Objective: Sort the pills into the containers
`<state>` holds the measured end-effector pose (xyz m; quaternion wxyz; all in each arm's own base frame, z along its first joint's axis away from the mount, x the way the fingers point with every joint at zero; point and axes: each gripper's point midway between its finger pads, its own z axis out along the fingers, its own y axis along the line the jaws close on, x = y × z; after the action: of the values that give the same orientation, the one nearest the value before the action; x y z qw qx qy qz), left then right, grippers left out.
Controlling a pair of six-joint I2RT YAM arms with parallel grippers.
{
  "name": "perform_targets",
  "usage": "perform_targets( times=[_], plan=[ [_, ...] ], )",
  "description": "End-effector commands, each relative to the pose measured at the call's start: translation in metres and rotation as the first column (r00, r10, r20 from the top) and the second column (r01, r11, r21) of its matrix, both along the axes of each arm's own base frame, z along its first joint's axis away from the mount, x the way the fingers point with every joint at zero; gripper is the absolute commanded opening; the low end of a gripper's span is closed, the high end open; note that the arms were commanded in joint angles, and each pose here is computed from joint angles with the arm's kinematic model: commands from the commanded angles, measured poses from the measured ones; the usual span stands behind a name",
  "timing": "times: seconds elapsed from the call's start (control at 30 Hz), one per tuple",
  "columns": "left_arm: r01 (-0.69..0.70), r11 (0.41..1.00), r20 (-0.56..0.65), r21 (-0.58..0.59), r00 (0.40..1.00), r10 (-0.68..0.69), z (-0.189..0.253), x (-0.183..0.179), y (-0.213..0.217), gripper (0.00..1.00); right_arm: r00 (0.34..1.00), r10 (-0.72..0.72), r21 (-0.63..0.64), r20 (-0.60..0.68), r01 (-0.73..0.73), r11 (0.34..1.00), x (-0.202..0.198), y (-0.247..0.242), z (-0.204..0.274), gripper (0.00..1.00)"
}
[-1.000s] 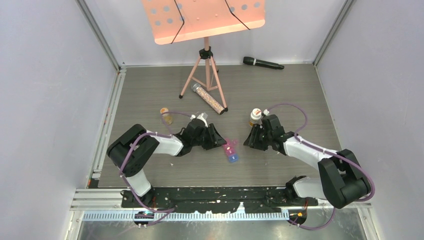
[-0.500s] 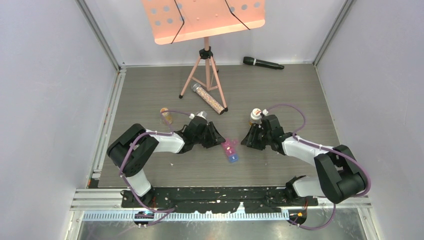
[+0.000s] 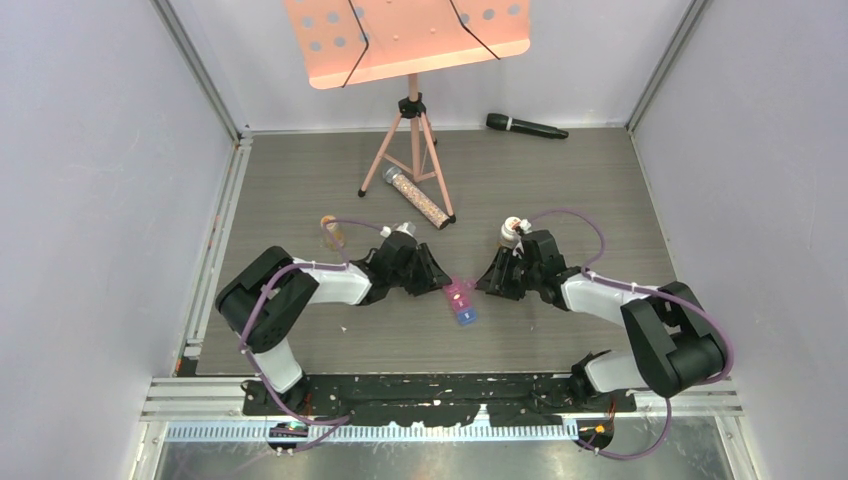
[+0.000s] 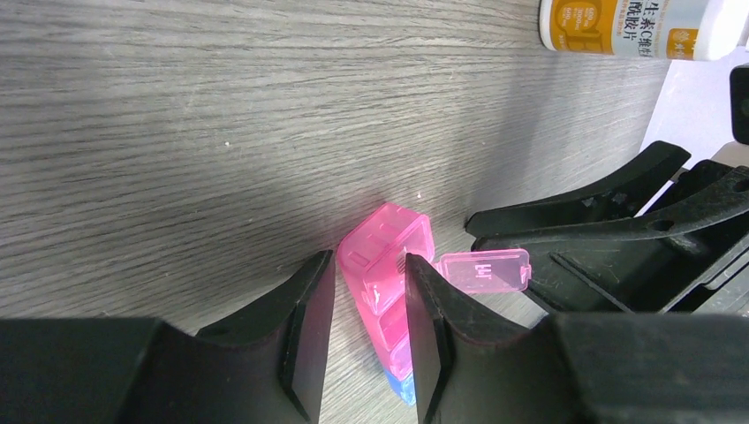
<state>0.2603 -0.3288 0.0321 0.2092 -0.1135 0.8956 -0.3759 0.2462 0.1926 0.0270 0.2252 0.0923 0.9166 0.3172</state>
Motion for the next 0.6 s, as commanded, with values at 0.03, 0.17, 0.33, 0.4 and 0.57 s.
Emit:
perform_targets(
  times=[0.03, 0.17, 0.33, 0.4, 0.57],
  plan=[
    [0.018, 0.992, -0.059, 0.126, 0.998, -0.010, -0.027, -0.013, 0.011, 0.35, 0.999, 0.037, 0.077, 0.002, -0.037, 0.996, -0.003, 0.013, 0.002, 0.45],
    [0.022, 0.989, -0.073, 0.146, 0.997, -0.012, -0.030, -0.015, 0.012, 0.28, 0.999, 0.049, 0.101, 0.008, -0.049, 0.994, -0.004, 0.016, 0.004, 0.45],
    [0.023, 0.986, -0.091, 0.163, 0.996, -0.008, -0.034, -0.018, 0.013, 0.25, 0.997, 0.071, 0.126, 0.023, -0.074, 0.989, -0.006, 0.020, 0.008, 0.45],
    [0.021, 0.985, -0.099, 0.169, 0.995, -0.004, -0.036, -0.019, 0.014, 0.24, 0.996, 0.083, 0.145, 0.028, -0.086, 0.986, -0.007, 0.023, 0.010, 0.45],
    [0.017, 0.983, -0.112, 0.181, 0.994, 0.003, -0.039, -0.021, 0.016, 0.23, 0.994, 0.100, 0.170, 0.033, -0.104, 0.980, -0.010, 0.026, 0.011, 0.45]
  ],
)
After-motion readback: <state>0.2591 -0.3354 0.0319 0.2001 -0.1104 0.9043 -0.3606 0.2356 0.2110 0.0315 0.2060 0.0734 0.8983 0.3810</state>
